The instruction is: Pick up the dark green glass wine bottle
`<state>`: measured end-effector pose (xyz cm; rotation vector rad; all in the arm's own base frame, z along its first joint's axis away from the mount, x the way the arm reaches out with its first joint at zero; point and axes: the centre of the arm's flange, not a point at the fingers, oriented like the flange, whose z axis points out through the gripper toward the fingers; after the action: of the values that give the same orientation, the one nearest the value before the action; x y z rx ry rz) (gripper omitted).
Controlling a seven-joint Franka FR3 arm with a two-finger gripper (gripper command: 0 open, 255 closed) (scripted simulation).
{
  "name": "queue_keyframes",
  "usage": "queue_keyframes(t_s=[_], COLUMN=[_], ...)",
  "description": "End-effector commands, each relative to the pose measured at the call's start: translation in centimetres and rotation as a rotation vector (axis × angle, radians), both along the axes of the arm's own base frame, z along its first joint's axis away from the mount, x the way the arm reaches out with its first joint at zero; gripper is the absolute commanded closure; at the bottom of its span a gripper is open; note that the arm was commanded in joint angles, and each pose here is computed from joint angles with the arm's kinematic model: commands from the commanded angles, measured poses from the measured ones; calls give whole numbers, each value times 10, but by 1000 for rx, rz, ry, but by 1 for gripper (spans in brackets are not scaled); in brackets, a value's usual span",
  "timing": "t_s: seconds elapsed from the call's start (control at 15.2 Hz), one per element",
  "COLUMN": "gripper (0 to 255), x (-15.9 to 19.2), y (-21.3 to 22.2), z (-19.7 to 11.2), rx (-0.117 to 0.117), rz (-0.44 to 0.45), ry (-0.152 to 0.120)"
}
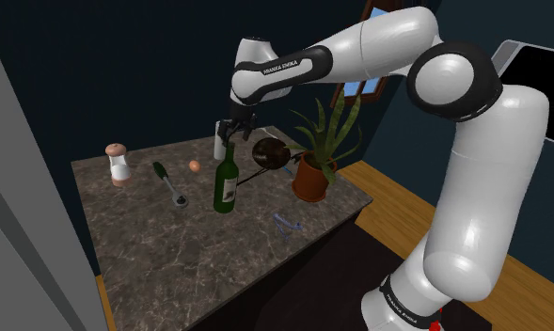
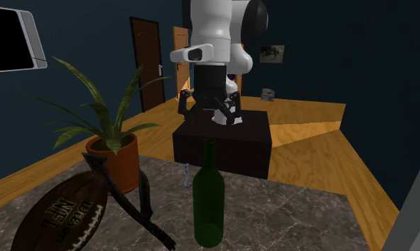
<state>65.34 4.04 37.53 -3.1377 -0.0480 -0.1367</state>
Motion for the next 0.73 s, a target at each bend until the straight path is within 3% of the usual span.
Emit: queue_keyframes(t_s=[0.0,0.59,0.66], gripper=[0,0,255], x=[16,16,16], y=[2,2,2], z=[-7,-47,-48], rx=[7,7,7], rz=[-6,-6,-6], ry=[-7,-7,-7])
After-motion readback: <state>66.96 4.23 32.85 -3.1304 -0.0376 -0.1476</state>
